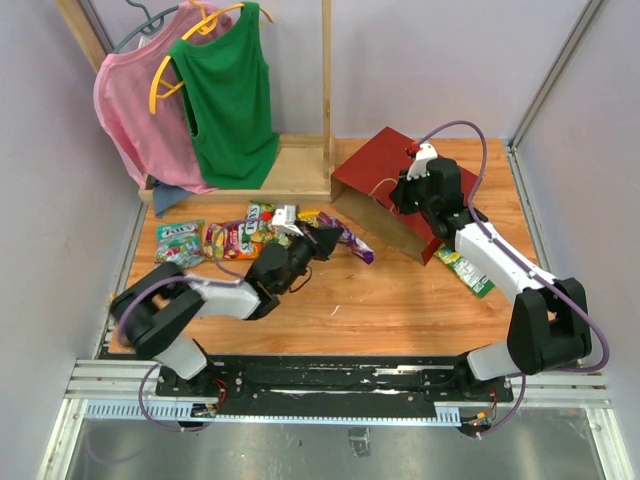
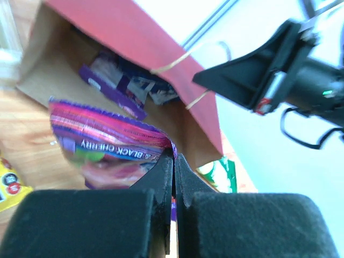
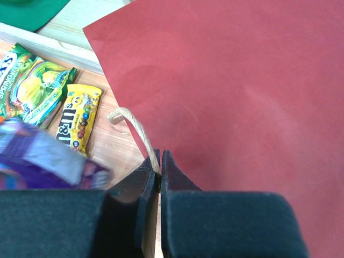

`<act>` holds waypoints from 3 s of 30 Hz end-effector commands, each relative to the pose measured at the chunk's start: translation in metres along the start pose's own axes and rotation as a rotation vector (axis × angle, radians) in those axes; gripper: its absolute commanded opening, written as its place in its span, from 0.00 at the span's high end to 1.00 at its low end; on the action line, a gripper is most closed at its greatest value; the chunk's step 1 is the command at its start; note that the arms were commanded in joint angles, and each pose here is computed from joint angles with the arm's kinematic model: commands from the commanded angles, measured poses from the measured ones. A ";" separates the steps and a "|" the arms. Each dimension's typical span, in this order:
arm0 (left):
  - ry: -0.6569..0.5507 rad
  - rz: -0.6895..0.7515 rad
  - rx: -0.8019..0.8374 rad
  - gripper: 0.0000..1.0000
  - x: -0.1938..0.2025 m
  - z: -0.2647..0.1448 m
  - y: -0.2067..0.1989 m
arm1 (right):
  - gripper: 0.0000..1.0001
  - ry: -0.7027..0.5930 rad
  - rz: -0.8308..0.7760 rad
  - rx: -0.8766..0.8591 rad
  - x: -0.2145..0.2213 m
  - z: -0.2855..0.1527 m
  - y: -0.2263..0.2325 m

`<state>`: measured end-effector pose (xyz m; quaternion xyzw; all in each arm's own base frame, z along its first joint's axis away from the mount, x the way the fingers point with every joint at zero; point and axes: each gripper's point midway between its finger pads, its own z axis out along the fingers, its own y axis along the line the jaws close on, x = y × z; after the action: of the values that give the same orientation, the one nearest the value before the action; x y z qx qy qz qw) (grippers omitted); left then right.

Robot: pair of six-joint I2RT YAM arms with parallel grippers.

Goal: Take the snacks out of the paper bag
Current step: Take out the snack from the paper bag, then place the snack at the center of the board.

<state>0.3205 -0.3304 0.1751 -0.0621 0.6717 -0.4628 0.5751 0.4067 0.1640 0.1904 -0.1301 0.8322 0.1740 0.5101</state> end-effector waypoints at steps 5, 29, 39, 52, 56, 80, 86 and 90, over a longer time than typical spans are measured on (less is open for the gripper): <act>-0.055 0.234 -0.188 0.99 -0.091 -0.085 -0.002 | 0.99 -0.051 0.016 0.029 -0.011 -0.007 -0.012; -0.711 -0.270 -1.091 0.99 -0.226 -0.306 0.102 | 0.99 -0.028 0.074 -0.036 -0.002 0.005 0.000; -0.741 -0.100 -1.196 0.99 -0.242 -0.274 0.121 | 0.99 -0.029 0.085 -0.068 -0.003 0.007 0.009; -0.685 -0.469 -1.334 0.99 -0.247 -0.283 0.193 | 0.99 -0.021 0.061 -0.060 -0.004 0.003 0.008; -0.641 -0.533 -1.506 0.99 -0.228 -0.302 0.213 | 0.99 -0.014 0.071 -0.070 -0.001 0.007 0.010; -0.634 -0.627 -1.381 0.99 -0.241 -0.319 0.141 | 0.99 -0.015 0.061 -0.058 -0.003 0.004 0.008; -0.492 -0.694 -1.517 1.00 -0.183 -0.311 0.196 | 0.99 -0.019 0.053 -0.038 -0.004 0.001 0.005; -0.511 -0.674 -1.579 0.99 -0.181 -0.317 0.207 | 0.99 -0.023 0.048 -0.022 -0.005 -0.001 0.002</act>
<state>0.2045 0.0644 0.1306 -0.7248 0.6122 0.0133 0.3158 0.4056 0.1777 0.1861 -0.1178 0.8316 0.2161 0.4979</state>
